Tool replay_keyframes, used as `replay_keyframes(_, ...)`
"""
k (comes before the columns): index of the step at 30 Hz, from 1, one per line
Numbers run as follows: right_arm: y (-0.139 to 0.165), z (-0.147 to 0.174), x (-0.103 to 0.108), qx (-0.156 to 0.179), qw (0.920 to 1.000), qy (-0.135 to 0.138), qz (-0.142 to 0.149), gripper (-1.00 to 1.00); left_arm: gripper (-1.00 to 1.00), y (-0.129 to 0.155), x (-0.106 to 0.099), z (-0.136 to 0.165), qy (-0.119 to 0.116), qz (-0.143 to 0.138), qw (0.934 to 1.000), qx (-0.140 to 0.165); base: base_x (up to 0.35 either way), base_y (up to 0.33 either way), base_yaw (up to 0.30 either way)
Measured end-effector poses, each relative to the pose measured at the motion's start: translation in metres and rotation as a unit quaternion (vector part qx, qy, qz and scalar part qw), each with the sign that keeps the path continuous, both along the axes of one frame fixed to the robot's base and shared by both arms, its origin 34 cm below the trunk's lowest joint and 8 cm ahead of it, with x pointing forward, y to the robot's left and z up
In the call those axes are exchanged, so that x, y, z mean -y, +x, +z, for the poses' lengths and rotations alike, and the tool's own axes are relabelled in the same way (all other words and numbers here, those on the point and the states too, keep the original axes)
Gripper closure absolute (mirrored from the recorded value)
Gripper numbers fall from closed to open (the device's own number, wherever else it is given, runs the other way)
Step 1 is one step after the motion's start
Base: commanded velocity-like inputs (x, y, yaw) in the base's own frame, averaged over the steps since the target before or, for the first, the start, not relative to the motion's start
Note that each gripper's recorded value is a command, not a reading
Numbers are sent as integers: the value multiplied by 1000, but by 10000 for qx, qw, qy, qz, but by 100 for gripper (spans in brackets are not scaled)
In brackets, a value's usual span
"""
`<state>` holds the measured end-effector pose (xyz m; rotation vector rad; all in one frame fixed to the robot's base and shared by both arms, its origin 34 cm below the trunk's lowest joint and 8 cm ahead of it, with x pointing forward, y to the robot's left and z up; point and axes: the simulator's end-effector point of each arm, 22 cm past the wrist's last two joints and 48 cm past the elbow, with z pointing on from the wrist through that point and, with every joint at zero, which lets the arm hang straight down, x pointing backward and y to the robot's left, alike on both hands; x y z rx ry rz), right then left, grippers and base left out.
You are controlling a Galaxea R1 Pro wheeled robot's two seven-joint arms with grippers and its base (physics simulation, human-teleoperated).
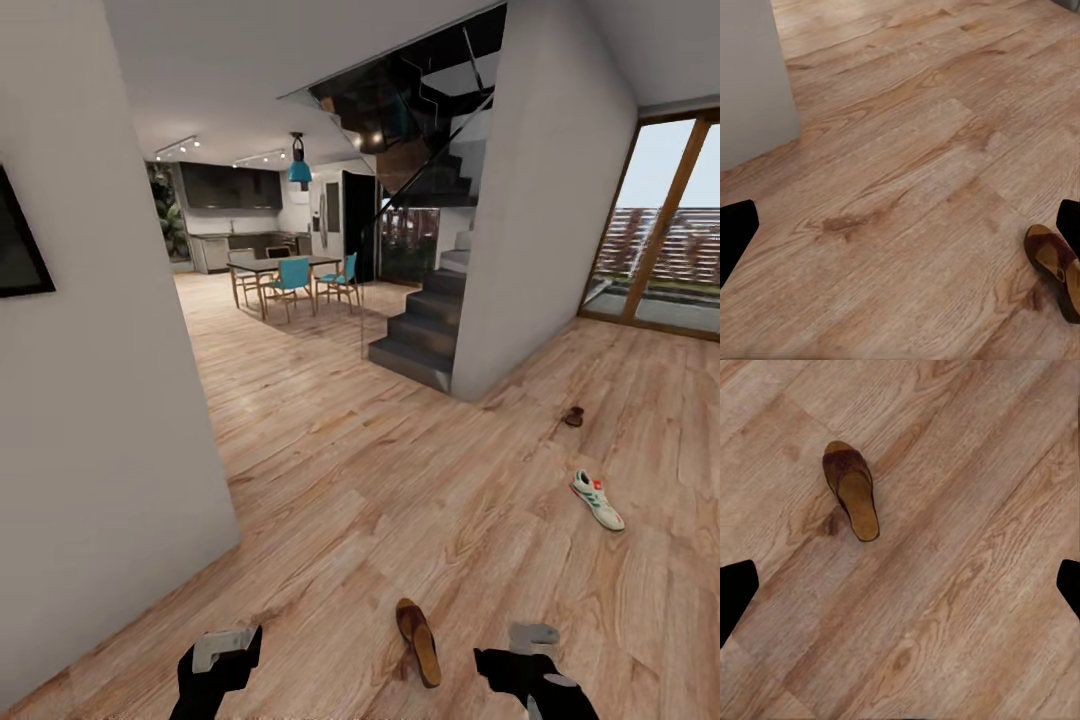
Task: Pick up the two gym shoes and the two sandals from the corridor floor and place them onto the hallstand (shoe rack) in the corridor, making sure they are on the rack and not on the floor. Arrange them so the two gym shoes are next to each other and the two sandals are next to each other.
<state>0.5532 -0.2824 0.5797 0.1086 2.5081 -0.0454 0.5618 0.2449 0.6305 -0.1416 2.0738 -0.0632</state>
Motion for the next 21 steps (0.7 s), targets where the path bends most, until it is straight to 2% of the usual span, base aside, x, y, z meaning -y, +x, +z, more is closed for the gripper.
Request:
replay_keyframes(3, 45, 26, -3, 341, 9994, 13, 9, -100, -100, -1, 0, -7, -1, -4, 10000, -20, 0, 0, 180)
replay_keyframes(6, 72, 39, -8, 393, 9992, 64, 23, -100, -100, -2, 0, -14, -2, -7, 10000, -41, 0, 0, 180)
replay_keyframes(21, 72, 5, -10, 289, 9995, 81, 56, -100, -100, -9, 0, -51, 5, -8, 9999, -144, 0, 0, 185)
